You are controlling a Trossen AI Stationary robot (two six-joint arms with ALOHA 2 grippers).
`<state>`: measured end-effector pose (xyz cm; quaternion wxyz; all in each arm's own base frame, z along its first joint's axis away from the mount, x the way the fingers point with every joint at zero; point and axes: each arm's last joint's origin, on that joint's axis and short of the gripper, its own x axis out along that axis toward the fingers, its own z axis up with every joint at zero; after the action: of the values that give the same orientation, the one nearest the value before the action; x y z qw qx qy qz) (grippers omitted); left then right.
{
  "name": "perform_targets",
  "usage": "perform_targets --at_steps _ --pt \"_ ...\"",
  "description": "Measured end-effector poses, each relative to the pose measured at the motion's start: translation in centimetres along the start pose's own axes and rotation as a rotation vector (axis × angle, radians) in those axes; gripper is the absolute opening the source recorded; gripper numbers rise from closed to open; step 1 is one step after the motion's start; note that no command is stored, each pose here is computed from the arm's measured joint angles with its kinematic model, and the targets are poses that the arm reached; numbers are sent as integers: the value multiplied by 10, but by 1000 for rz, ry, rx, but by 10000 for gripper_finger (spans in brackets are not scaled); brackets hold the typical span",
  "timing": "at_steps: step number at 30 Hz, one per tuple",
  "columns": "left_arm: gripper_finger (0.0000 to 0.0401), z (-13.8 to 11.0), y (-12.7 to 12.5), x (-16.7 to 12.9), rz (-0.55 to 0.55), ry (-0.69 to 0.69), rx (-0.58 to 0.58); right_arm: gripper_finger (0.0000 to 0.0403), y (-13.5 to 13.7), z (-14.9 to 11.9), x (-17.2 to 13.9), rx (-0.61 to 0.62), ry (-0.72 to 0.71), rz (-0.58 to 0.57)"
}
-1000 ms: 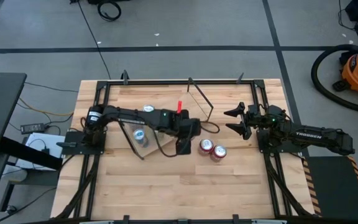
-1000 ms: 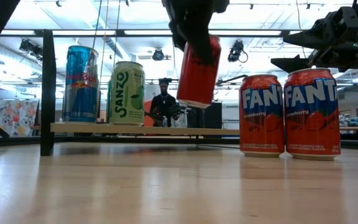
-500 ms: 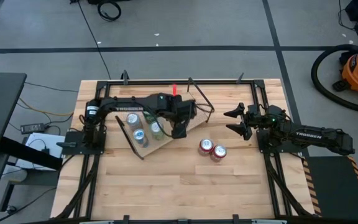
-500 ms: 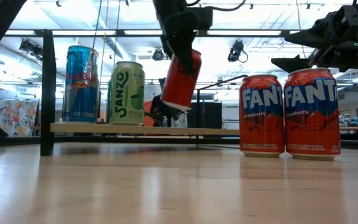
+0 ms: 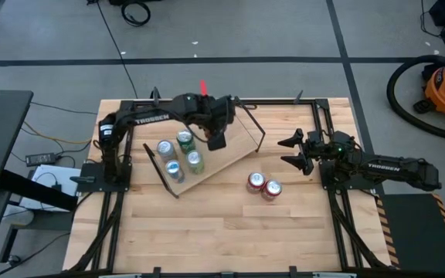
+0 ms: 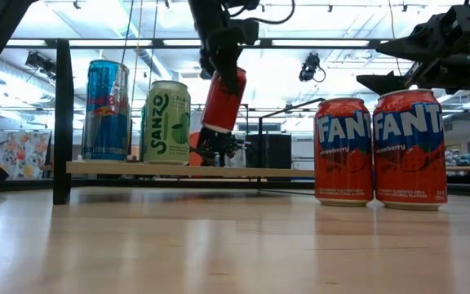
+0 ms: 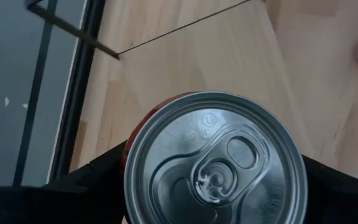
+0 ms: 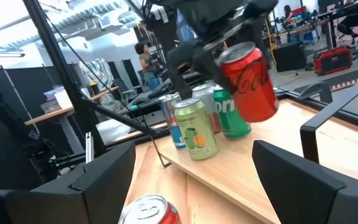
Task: Place canned beverage on shelf
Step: Put the red black soda can on the shelf
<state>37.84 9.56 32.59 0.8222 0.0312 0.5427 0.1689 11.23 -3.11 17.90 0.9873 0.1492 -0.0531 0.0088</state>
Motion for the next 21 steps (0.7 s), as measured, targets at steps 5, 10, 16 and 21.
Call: perform_targets --at_steps 5,10,16,21 --pt "309 1 19 4 -30 -29 -45 334 1 0 0 -2 -2 -3" --pt "309 5 28 6 -59 -80 -77 334 2 -1 1 0 3 9" --pt "309 -20 15 27 -89 -84 -79 334 5 -2 1 -2 7 21" --pt "309 -54 22 21 -58 -222 -174 334 4 0 2 -25 -18 -17"
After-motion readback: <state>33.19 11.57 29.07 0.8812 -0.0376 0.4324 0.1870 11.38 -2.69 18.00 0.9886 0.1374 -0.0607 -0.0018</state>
